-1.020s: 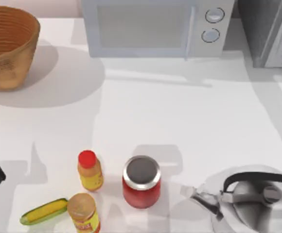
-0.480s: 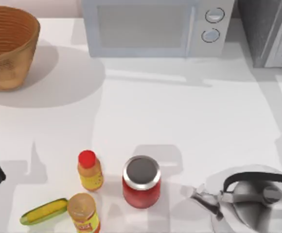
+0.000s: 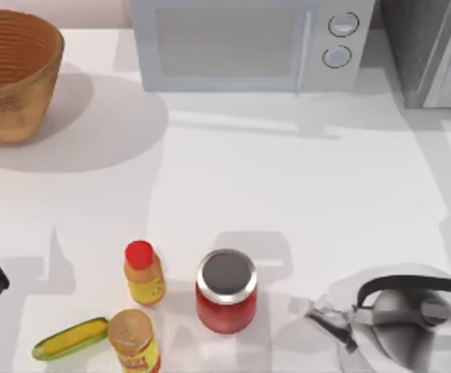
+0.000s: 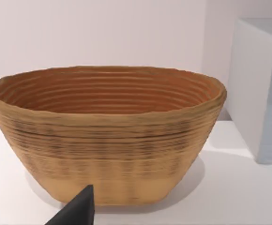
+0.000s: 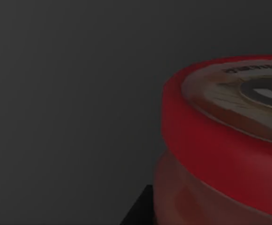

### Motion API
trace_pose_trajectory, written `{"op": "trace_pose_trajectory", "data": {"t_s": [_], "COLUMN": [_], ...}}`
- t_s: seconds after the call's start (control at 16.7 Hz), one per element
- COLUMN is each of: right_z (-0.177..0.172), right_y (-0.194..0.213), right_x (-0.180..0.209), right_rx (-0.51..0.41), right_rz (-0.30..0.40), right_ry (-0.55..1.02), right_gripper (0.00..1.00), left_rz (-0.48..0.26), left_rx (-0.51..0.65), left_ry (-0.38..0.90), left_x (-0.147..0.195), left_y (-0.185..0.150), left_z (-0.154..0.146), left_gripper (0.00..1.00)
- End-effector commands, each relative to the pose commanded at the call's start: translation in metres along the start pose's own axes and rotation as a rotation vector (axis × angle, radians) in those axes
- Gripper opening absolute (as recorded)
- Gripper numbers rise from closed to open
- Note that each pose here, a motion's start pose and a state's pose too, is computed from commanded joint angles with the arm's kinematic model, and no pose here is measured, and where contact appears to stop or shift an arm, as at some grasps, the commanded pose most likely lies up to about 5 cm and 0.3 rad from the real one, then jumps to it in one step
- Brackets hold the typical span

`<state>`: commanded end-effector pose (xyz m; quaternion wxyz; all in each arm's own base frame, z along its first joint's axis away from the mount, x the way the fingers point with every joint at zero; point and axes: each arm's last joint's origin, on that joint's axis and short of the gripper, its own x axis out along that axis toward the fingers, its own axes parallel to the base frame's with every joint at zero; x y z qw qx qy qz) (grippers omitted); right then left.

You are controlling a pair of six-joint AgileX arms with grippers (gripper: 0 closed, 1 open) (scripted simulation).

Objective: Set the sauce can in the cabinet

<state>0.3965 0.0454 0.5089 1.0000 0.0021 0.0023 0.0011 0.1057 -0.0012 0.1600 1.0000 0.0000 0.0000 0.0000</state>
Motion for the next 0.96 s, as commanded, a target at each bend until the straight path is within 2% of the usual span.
{"op": "trace_pose_trajectory", "data": {"t_s": [0.6, 0.96], "right_z": [0.0, 0.0], "right_y": [0.0, 0.0], "right_x": [0.0, 0.0], "right_rx": [0.0, 0.0], "right_rz": [0.0, 0.0], "right_ry": [0.0, 0.0], "right_gripper": [0.98, 1.0], "left_rz": [0.0, 0.0], "left_rx": [0.0, 0.0], "left_ry": [0.0, 0.0], "left_x": [0.0, 0.0], "left_y": [0.0, 0.0], "left_z": [0.0, 0.0], "left_gripper": [1.0, 1.0]}}
